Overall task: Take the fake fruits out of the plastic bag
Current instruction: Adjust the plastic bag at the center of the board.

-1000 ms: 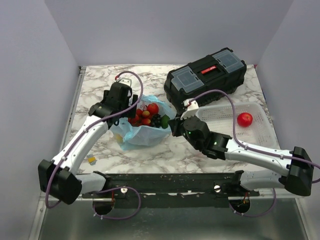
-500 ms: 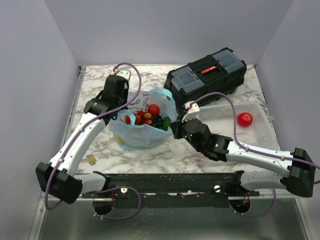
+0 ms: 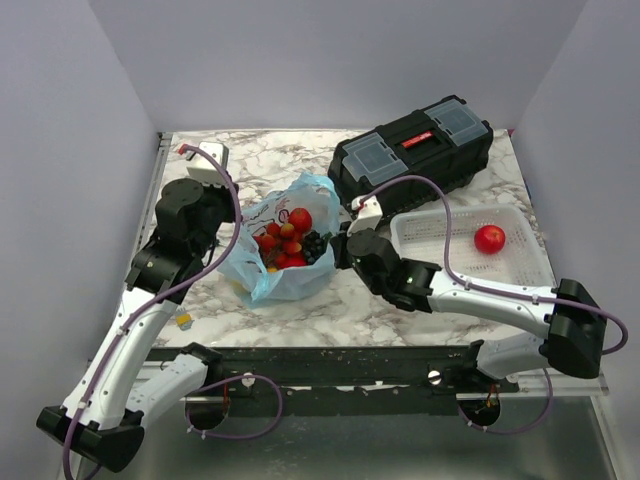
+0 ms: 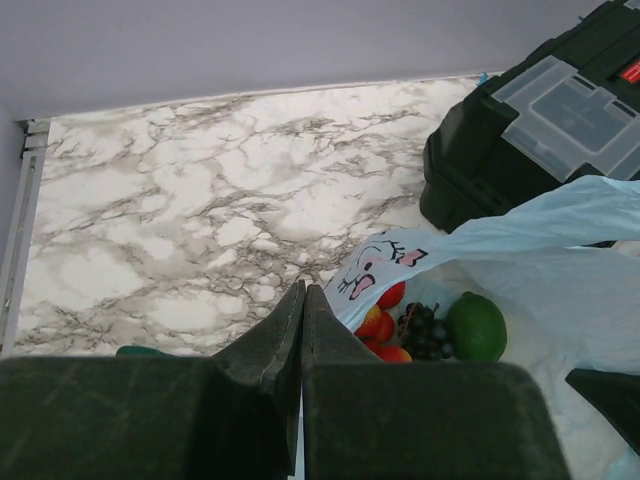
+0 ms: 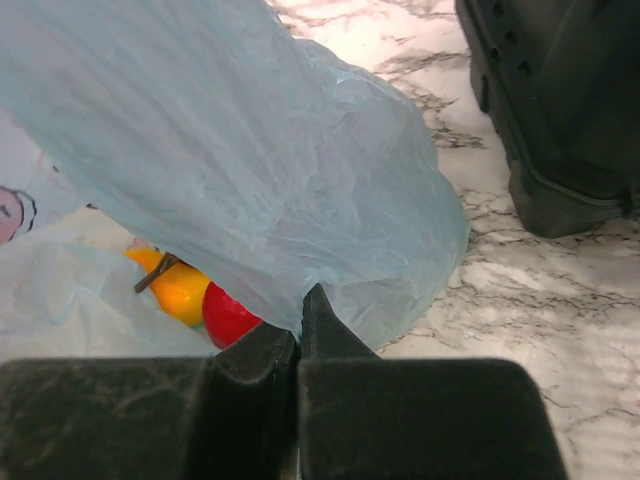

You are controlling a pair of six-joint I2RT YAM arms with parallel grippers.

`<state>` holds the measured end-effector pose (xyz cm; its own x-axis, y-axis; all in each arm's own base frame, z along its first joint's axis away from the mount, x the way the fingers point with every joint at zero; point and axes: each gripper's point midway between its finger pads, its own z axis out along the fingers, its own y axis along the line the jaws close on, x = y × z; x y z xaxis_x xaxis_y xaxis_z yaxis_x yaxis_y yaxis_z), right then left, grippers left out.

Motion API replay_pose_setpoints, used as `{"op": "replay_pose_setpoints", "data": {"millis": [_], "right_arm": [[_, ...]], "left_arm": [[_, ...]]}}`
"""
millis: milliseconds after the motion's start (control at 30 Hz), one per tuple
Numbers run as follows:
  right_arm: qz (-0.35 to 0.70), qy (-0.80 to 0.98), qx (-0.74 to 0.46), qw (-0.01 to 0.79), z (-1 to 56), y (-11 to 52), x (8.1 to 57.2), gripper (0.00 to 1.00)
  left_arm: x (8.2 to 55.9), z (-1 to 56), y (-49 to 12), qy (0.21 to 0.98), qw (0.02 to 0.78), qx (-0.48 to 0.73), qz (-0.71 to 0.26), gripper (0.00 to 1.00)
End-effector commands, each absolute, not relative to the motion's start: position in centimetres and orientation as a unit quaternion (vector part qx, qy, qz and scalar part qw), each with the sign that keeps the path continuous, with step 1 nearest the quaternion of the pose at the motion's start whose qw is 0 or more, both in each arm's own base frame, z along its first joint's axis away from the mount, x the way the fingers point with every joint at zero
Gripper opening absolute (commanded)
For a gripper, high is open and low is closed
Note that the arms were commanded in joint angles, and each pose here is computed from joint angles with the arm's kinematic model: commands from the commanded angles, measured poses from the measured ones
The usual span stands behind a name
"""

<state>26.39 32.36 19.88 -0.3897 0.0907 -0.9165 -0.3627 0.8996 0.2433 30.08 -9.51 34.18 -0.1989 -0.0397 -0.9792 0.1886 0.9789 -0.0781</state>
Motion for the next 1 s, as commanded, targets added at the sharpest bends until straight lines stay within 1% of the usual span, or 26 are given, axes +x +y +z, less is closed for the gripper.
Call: {"op": "replay_pose_setpoints", "data": {"millis": [0,67,100,200,300,367,400,533,633,700,767,800,867,933,967], "right_arm": [[0.164,0.805,-0.044,0.568,20.7,30.2,27.6,0.02],[0.165,0.807,-0.052,0.564,20.5,29.9,27.2,0.02],[0.171,0.807,-0.057,0.562,20.5,29.9,26.9,0.02],[0.184,0.809,-0.060,0.556,20.2,29.7,26.3,0.02],[0.194,0.808,-0.061,0.552,20.0,29.7,26.0,0.02],[0.197,0.809,-0.065,0.549,19.8,29.9,25.9,0.02],[0.197,0.810,-0.066,0.549,19.7,30.0,25.9,0.02],[0.202,0.808,-0.069,0.549,20.0,30.1,25.8,0.02],[0.207,0.803,-0.070,0.554,20.4,30.0,25.8,0.02],[0.208,0.801,-0.069,0.557,20.7,29.9,25.8,0.02],[0.211,0.800,-0.068,0.558,20.9,29.9,25.7,0.02],[0.212,0.799,-0.068,0.559,20.9,29.9,25.7,0.02],[0.213,0.797,-0.066,0.561,21.1,29.7,25.7,0.02],[0.213,0.796,-0.063,0.562,21.3,29.4,25.6,0.02],[0.213,0.796,-0.061,0.564,21.4,29.2,25.6,0.02]], "left_arm": [[29.7,34.8,-10.3,0.755,0.643,0.064,-0.115,0.00],[29.5,34.0,-10.4,0.766,0.629,0.074,-0.112,0.00],[29.5,33.3,-10.3,0.779,0.614,0.068,-0.108,0.03],[29.5,30.9,-9.3,0.819,0.567,0.031,-0.085,0.50],[29.2,28.8,-9.0,0.833,0.548,0.004,-0.083,0.73],[28.7,28.0,-9.1,0.830,0.549,-0.001,-0.097,0.97],[28.4,27.6,-9.2,0.831,0.547,-0.007,-0.103,0.99],[28.0,26.0,-8.8,0.837,0.537,-0.019,-0.097,0.99],[28.2,24.3,-8.2,0.858,0.506,-0.047,-0.076,0.99],[28.8,23.3,-8.9,0.868,0.489,-0.041,-0.080,0.99],[29.5,22.4,-9.6,0.876,0.474,-0.034,-0.083,0.93],[29.8,22.1,-9.8,0.881,0.466,-0.030,-0.081,0.88],[30.4,21.3,-9.9,0.895,0.440,-0.027,-0.069,0.76],[30.8,21.0,-10.0,0.902,0.428,-0.017,-0.059,0.69],[31.0,21.0,-9.9,0.903,0.426,-0.013,-0.057,0.60]]}}
